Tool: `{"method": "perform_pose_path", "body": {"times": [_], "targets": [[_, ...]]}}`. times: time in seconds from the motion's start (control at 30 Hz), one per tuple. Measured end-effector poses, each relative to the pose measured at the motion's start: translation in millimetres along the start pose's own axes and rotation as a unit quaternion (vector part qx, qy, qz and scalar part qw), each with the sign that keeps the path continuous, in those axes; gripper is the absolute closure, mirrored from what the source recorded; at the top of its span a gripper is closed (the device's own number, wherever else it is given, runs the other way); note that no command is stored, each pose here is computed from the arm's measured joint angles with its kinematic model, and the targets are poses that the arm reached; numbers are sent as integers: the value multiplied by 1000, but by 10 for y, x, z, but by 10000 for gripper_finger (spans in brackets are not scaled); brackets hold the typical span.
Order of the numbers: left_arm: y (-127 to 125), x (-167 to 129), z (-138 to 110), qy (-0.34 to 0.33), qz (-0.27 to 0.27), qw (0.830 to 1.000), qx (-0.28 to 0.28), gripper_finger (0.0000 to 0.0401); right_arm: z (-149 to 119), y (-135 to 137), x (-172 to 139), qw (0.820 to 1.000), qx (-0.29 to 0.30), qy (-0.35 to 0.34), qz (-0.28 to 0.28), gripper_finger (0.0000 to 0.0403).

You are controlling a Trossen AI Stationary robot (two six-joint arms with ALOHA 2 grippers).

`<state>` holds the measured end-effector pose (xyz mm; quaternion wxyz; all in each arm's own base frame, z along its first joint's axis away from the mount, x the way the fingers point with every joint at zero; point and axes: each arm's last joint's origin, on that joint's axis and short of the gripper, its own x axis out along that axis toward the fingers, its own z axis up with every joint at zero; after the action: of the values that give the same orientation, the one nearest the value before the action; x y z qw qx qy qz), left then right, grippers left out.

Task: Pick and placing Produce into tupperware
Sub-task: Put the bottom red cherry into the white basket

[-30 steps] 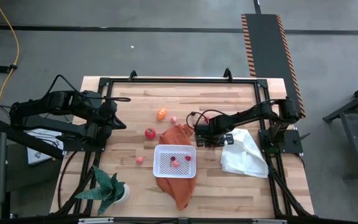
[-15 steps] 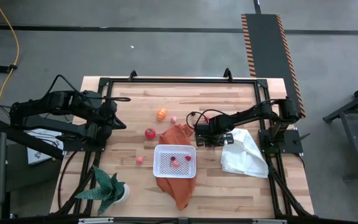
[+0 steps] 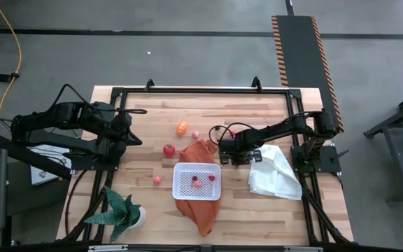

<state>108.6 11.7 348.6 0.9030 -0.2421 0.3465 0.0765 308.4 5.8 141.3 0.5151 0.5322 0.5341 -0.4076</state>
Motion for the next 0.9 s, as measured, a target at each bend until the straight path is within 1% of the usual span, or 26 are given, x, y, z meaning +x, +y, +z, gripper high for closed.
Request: {"method": "perform_pose_path", "body": {"times": [0.4, 0.73, 0.9], "targets": [[0, 0, 0, 0, 0, 1000, 0, 400, 0, 36, -22, 1000, -1, -1, 10, 393], [-1, 0, 0, 0, 0, 1000, 0, 400, 5, 155, -197, 1000, -19, -10, 15, 394], [-1, 0, 0, 0, 0, 1000, 0, 400, -9, 203, -339, 999, -30, -13, -2, 394]]}}
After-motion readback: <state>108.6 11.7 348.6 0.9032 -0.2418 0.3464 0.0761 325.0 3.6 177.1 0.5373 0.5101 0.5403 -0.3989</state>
